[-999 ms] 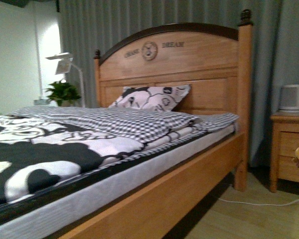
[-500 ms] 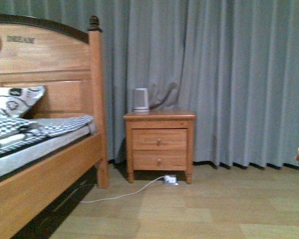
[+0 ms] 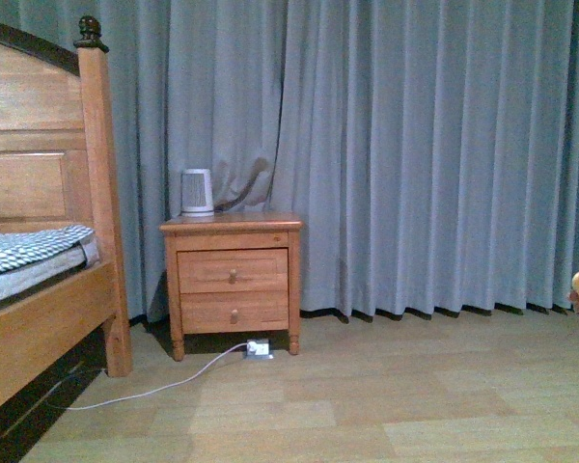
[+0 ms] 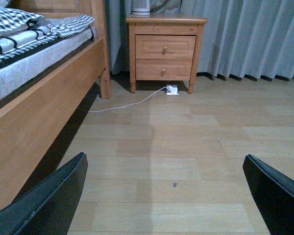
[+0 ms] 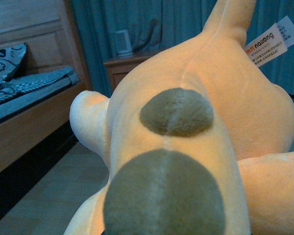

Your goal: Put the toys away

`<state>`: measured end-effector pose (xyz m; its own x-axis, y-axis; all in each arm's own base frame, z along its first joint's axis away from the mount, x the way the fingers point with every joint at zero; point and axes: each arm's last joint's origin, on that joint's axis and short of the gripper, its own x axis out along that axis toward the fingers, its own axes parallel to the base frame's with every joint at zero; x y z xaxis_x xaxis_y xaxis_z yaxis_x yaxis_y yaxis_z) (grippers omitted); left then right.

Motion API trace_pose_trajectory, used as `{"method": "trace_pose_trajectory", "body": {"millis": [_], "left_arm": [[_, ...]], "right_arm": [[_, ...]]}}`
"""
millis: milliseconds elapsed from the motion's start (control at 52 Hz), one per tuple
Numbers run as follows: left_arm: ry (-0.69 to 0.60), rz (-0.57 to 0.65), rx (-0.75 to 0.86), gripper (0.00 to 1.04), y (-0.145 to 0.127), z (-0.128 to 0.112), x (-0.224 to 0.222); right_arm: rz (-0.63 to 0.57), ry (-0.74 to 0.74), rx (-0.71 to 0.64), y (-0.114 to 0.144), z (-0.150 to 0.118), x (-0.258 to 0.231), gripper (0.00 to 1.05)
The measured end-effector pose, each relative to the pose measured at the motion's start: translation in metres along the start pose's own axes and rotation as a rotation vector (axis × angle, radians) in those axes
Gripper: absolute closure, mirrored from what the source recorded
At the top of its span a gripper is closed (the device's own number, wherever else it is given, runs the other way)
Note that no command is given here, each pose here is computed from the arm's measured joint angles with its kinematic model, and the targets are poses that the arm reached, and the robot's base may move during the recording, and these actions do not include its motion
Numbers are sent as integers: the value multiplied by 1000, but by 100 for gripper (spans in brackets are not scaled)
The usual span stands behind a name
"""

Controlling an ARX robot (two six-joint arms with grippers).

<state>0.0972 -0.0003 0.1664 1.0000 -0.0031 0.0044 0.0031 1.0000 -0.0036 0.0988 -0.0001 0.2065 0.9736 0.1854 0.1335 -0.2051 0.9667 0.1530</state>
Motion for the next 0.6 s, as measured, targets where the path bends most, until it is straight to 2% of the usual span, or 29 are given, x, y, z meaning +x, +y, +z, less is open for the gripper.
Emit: {"method": "trace_pose_trajectory", "body": {"millis": [596], "left_arm": [[0,0,0,6,0,0,0]], "right_arm": [[-1,0,0,0,0,0,94]]}}
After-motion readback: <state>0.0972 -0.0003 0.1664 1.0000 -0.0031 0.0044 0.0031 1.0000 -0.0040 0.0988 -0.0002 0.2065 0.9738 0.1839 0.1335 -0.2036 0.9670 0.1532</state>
